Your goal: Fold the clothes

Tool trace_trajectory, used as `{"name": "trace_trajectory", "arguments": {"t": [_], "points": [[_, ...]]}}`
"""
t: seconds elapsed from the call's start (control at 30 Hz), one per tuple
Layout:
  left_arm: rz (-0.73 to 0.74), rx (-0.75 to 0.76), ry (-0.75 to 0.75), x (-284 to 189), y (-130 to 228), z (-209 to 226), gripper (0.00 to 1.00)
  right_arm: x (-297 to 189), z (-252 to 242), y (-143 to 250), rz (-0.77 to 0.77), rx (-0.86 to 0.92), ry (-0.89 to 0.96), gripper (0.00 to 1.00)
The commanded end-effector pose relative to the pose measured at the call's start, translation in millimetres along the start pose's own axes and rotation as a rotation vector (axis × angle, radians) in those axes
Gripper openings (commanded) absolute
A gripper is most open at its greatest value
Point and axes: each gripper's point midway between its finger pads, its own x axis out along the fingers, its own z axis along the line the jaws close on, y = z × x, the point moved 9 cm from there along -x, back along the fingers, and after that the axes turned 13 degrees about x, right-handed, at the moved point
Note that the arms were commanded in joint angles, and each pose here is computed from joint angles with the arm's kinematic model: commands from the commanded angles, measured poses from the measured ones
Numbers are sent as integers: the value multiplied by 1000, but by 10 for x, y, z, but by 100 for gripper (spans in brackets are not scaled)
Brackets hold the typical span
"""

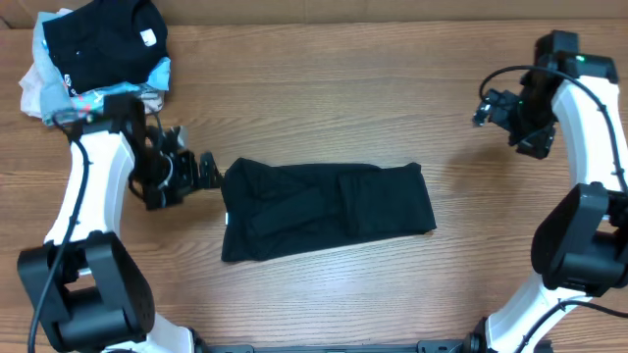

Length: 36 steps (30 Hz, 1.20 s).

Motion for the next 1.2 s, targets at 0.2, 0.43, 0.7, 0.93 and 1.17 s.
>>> {"name": "trace_trajectory", "arguments": {"t": [0.2, 0.43, 0.7, 0.93, 1.17], "points": [[11, -3, 182, 463, 182, 178, 100, -159, -7, -48, -33, 12, -48, 100], [43, 10, 273, 756, 136, 269, 100, -159, -7, -48, -33, 12, -48, 100], [98, 91, 407, 1074, 150, 173, 100, -159, -7, -48, -33, 12, -48, 100], [143, 144, 432, 1267, 141, -11, 93, -159, -7, -48, -33, 12, -48, 100], [127, 109, 409, 1300, 64, -38, 41, -159, -7, -48, -33, 12, -48, 100]]}}
